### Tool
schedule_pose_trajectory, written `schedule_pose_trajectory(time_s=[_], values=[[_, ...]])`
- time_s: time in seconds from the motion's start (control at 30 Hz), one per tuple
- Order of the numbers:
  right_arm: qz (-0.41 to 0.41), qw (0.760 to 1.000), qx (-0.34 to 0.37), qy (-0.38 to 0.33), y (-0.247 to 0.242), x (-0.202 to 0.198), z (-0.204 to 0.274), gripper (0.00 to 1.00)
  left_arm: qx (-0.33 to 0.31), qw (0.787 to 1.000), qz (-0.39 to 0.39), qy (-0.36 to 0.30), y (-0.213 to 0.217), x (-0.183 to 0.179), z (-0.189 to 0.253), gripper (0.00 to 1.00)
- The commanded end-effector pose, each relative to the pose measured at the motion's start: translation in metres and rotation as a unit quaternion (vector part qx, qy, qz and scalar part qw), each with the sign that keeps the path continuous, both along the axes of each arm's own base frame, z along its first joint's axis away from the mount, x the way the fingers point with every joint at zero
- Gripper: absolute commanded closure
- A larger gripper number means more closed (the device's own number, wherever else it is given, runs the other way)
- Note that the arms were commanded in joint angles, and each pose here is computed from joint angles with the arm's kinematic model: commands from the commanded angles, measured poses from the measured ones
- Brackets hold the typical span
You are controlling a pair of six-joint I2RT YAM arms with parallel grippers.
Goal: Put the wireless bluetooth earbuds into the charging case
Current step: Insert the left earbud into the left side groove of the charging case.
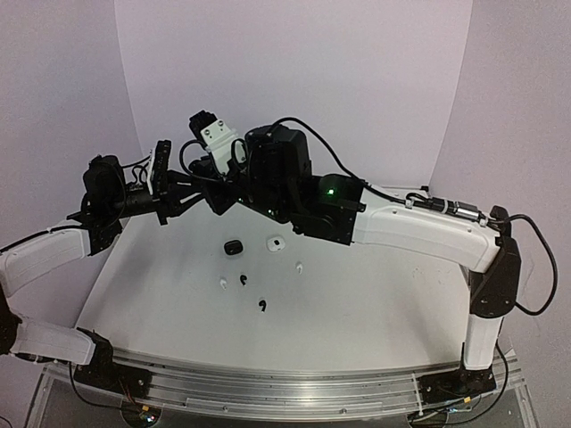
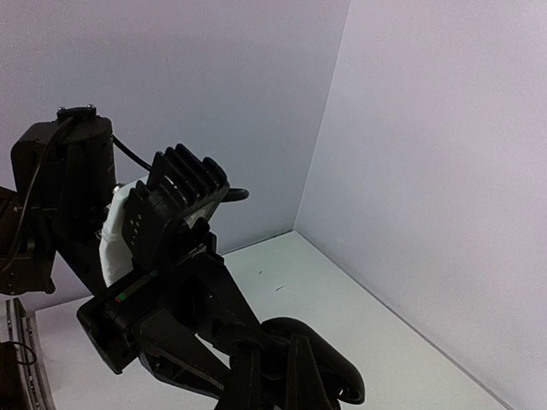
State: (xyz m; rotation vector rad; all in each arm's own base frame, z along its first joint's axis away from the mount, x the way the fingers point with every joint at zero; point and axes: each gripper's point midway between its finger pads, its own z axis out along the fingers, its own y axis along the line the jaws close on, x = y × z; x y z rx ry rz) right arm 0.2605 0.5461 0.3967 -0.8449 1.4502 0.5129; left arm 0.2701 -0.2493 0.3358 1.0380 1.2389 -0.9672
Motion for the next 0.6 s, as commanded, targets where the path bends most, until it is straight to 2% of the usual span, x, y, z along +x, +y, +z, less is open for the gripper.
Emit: schedule_pose_trajectory(time_s=[0.0, 0.57], values=[[-0.018, 1.0, 0.017, -0.017, -0.003, 0.006, 0.014, 1.0, -0.018, 0.999, -0.022, -0.046, 0.0, -0.013, 0.03, 1.0], [-0.043, 0.999, -0.019, -0.013, -0.003, 0.015, -0.015, 1.0, -0.026, 0.999, -0.012, -0.036, 0.0, -0.009, 0.041, 1.0]])
